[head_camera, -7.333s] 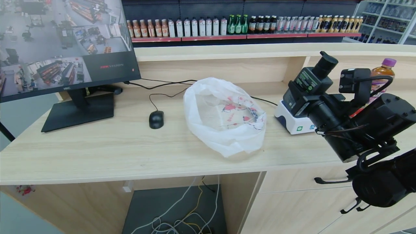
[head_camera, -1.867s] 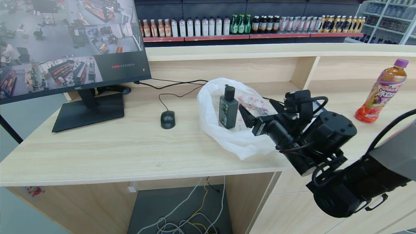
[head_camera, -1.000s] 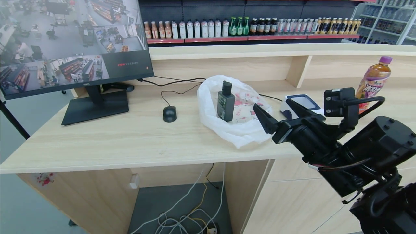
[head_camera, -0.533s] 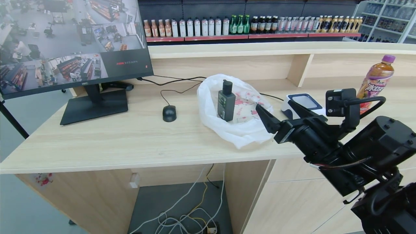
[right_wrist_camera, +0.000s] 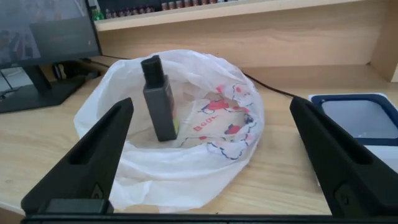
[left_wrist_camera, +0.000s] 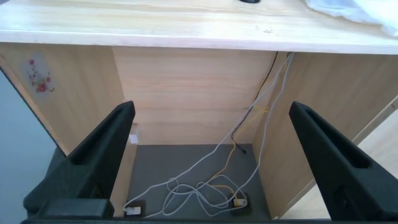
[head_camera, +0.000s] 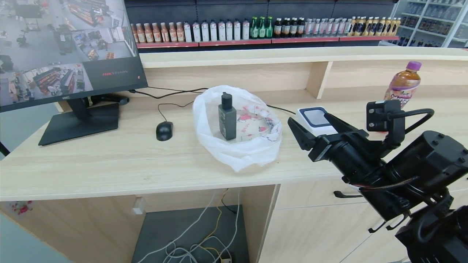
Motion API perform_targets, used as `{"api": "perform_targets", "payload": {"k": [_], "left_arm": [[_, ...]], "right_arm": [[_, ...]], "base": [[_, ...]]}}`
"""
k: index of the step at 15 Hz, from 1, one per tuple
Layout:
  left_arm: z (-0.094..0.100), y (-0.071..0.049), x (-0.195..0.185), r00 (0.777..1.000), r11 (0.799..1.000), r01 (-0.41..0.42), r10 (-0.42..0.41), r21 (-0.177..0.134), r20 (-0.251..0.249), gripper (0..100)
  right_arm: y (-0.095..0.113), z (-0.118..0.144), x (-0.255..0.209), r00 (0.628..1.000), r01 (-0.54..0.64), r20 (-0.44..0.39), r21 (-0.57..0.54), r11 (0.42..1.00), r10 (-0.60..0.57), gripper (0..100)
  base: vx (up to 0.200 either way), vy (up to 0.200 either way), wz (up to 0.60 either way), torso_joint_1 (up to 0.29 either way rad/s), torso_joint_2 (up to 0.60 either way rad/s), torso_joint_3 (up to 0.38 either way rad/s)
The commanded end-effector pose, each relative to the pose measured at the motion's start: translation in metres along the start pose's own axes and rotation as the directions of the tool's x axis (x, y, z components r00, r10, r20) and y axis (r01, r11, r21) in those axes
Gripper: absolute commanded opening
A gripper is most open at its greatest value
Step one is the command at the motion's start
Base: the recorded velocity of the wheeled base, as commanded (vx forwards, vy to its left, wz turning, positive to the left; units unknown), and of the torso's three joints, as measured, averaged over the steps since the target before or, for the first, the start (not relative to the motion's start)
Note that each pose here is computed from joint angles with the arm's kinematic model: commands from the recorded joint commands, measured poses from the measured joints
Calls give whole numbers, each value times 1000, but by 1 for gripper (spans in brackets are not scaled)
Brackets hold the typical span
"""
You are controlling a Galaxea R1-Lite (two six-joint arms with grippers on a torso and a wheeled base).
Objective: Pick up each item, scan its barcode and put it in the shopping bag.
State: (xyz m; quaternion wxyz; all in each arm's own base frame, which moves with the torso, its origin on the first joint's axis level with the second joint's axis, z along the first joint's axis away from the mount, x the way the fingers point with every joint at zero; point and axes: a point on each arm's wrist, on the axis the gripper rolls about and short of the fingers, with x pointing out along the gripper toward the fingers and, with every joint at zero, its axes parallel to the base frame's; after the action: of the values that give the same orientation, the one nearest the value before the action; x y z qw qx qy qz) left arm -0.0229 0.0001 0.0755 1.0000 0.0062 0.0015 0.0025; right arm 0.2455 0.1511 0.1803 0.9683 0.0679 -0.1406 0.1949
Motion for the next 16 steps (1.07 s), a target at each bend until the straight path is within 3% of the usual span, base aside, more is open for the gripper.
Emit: {"api": "perform_targets", "payload": {"k": [1,16], "left_arm": [[0,0,0,1000,1000,-1,1,0,0,100],[0,0,0,1000,1000,-3,3,-23,3,100]], "right_arm": [[0,-1,0,1000,-1,-1,0,1000,1,100],[0,1,-6,1000,-2,-8,0,1000,2,100]], "base": [[0,-200,0,7,7,2],[0,-200,0,3,3,3]]}}
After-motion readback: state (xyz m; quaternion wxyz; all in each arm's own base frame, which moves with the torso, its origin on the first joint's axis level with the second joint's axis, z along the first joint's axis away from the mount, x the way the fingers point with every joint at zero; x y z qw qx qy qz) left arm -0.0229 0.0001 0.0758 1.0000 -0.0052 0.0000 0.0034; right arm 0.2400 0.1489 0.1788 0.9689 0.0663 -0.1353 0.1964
